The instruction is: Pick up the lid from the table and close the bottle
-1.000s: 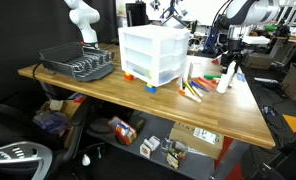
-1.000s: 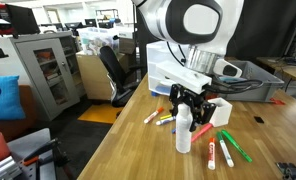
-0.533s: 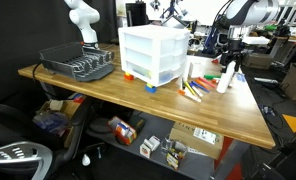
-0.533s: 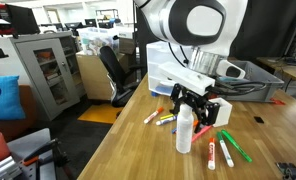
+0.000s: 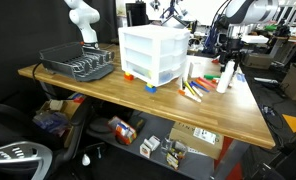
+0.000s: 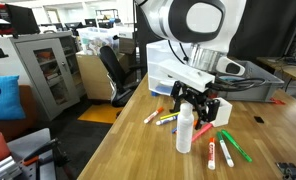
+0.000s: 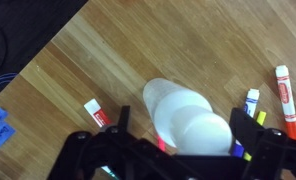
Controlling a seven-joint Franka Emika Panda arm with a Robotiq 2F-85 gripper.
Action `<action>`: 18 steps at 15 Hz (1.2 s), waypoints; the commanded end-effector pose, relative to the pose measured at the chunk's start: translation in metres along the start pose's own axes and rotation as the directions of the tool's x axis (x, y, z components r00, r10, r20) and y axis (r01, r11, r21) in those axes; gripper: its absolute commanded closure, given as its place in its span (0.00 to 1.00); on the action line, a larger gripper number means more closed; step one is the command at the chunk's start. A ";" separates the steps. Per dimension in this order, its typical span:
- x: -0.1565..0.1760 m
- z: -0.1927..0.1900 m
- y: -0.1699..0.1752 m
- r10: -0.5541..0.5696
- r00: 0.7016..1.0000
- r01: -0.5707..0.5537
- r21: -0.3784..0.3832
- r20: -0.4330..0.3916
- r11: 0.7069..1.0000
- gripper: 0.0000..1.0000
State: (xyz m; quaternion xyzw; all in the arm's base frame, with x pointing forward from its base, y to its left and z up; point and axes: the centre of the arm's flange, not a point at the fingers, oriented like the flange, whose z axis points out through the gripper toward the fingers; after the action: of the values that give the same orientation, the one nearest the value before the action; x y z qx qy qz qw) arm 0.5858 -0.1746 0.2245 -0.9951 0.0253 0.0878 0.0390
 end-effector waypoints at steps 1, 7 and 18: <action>-0.007 -0.014 -0.001 -0.005 0.999 0.006 0.025 -0.039 1.000 0.00; -0.016 -0.059 -0.011 -0.008 0.994 0.009 0.008 -0.110 1.000 0.00; -0.021 -0.108 -0.032 -0.037 0.986 0.033 -0.023 -0.160 0.999 0.00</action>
State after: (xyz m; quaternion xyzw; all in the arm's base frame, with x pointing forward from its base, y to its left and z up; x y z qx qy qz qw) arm 0.5859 -0.1504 0.3366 -0.9995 0.0100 0.0072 0.0284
